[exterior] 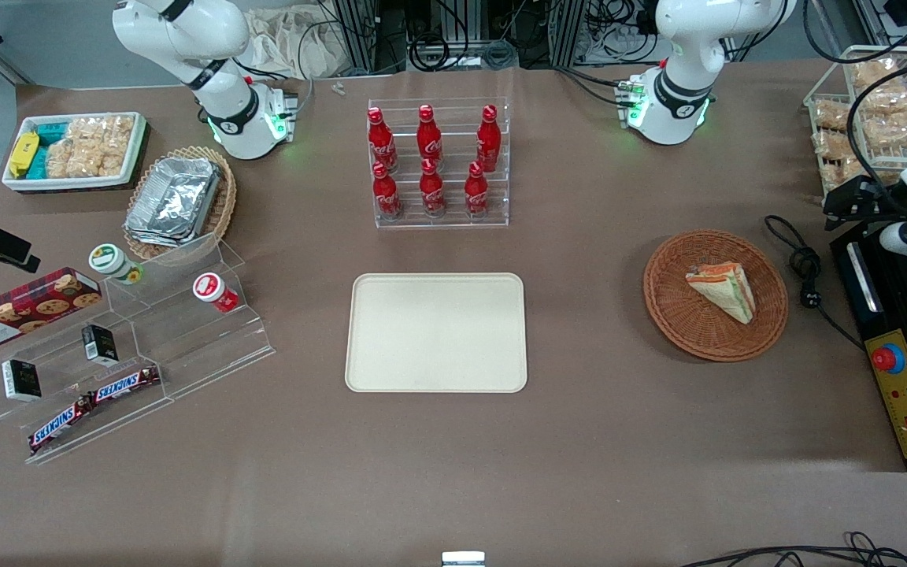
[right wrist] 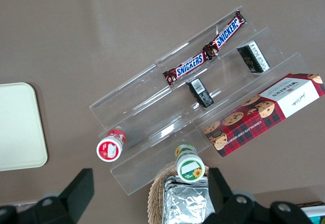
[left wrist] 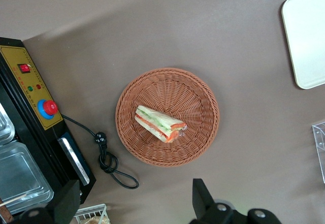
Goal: Place sandwich from basket to tray
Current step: 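Move the left gripper down over the wrapped sandwich in the wicker basket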
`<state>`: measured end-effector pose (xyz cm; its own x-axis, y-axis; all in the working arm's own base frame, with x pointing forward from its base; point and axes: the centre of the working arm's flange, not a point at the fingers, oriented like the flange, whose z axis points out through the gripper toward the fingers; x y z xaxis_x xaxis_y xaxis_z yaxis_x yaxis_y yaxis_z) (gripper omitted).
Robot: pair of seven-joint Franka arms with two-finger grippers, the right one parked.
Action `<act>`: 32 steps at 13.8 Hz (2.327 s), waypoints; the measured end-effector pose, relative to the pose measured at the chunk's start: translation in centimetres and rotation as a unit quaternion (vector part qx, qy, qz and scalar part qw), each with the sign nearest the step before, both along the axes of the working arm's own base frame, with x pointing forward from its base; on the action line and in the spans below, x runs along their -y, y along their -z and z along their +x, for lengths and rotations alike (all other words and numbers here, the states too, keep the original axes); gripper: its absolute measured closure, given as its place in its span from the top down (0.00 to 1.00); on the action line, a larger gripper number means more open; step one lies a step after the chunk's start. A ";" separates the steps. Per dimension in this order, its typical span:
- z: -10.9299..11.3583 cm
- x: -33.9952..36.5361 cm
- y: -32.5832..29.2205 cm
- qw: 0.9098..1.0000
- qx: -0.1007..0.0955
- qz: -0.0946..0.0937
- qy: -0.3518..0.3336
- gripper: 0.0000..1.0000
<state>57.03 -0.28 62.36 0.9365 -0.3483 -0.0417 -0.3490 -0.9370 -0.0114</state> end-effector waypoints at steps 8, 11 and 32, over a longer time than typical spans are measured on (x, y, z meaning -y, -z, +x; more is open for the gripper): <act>0.1 -0.5 2.7 0.985 -0.025 0.011 -0.172 1.00; 0.4 -1.1 6.2 0.944 -0.029 -0.012 -0.327 1.00; -4.1 -1.8 30.0 0.723 -0.021 -0.014 -0.690 1.00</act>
<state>52.96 1.56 32.35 0.3914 0.9158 -0.0901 0.9194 -0.3932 -0.0027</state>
